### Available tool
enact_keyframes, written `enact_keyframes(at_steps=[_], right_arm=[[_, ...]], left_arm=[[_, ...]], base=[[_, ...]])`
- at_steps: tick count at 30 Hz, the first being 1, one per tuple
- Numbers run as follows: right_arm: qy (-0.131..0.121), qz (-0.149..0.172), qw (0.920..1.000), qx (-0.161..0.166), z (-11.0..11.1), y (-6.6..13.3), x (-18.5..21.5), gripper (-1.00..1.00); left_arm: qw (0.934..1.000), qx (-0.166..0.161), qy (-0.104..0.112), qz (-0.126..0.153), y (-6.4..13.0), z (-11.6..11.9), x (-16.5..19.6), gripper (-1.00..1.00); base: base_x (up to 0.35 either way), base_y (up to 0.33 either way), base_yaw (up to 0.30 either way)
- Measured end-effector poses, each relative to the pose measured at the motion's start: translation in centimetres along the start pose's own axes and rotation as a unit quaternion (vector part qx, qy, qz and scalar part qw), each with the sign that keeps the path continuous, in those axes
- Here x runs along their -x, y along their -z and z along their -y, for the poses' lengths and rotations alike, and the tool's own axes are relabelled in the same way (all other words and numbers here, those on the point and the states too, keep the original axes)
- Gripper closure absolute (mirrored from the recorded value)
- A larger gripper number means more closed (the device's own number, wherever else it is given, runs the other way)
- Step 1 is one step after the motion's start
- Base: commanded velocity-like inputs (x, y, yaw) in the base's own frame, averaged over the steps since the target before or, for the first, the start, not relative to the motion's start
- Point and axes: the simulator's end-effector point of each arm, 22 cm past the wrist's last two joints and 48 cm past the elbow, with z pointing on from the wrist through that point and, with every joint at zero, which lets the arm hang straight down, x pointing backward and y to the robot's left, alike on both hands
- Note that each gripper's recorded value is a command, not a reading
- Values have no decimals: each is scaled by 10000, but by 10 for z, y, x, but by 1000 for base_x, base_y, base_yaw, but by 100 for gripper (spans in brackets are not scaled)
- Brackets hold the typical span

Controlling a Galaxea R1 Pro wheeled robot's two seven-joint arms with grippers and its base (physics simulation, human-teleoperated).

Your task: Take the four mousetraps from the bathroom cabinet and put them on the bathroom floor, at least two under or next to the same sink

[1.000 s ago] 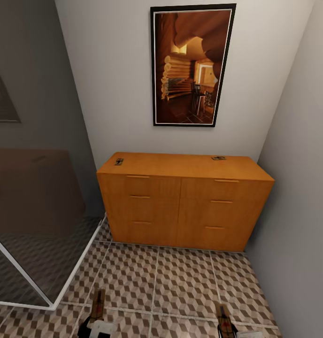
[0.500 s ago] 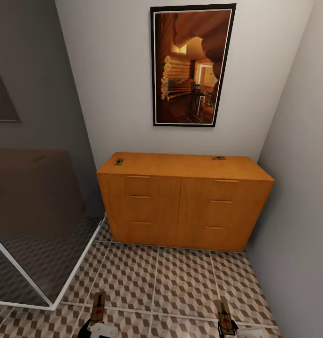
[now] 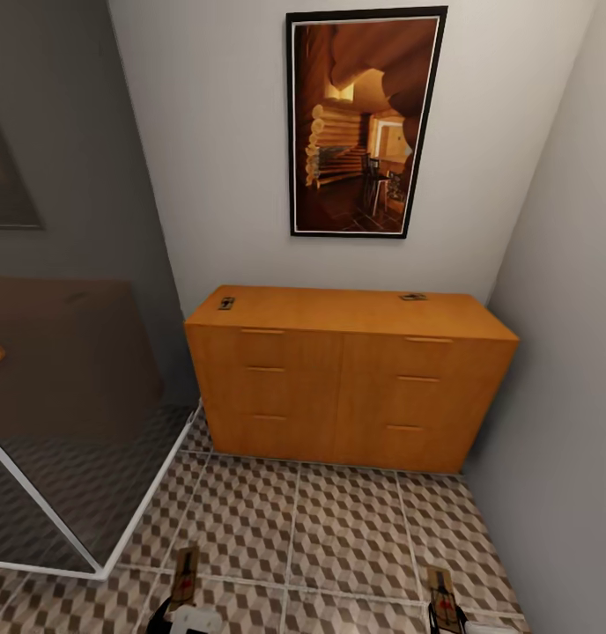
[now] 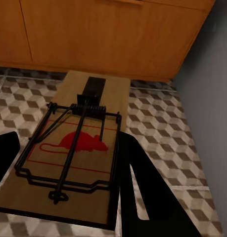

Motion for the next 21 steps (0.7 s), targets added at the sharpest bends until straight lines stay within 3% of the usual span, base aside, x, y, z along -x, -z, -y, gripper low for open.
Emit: enact_keyframes(at_steps=[21], right_arm=[[-16,-62,10000,-18,-1,1,-5,100]], left_arm=[[10000,-18,9,-42,0,3,-4,100]], base=[[0,0,261]])
